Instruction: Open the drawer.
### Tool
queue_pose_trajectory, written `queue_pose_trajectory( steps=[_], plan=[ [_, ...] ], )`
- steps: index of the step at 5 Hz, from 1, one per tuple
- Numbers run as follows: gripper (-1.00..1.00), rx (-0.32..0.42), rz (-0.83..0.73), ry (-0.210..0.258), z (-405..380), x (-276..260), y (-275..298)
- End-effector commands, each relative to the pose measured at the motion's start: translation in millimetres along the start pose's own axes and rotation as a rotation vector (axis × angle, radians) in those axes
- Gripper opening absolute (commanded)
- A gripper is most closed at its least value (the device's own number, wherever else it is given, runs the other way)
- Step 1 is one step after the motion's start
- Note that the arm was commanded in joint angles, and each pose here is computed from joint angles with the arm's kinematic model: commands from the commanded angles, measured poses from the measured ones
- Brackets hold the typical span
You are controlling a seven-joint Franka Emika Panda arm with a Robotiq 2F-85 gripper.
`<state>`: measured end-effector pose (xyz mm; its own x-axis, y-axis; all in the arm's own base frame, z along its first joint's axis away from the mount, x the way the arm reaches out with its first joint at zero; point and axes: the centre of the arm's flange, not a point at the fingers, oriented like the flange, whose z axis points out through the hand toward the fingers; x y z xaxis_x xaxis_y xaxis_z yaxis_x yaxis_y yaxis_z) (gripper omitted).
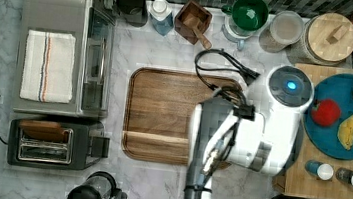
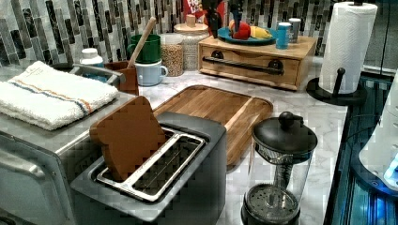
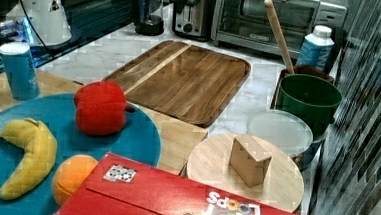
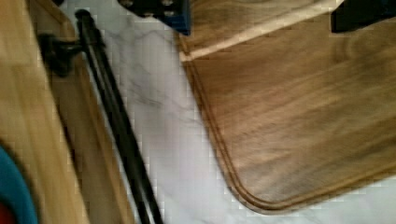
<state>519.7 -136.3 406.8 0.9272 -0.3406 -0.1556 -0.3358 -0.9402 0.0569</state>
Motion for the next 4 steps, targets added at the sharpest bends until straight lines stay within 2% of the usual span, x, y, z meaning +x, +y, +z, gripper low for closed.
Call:
queue_pose_trajectory(
  steps=[1,2,3,4],
  plan=[
    [1.00,-0.020,-0.199,0.101,-15.6,14.2,50.6],
    [1.00,-0.013,-0.252,0.139,-4.8,20.0,73.0],
    [1.00,-0.025,-0.287,0.131,2.6,28.7,76.4],
    [1.00,-0.040,-0.300,0.152,14.3,34.2,80.1]
  ],
)
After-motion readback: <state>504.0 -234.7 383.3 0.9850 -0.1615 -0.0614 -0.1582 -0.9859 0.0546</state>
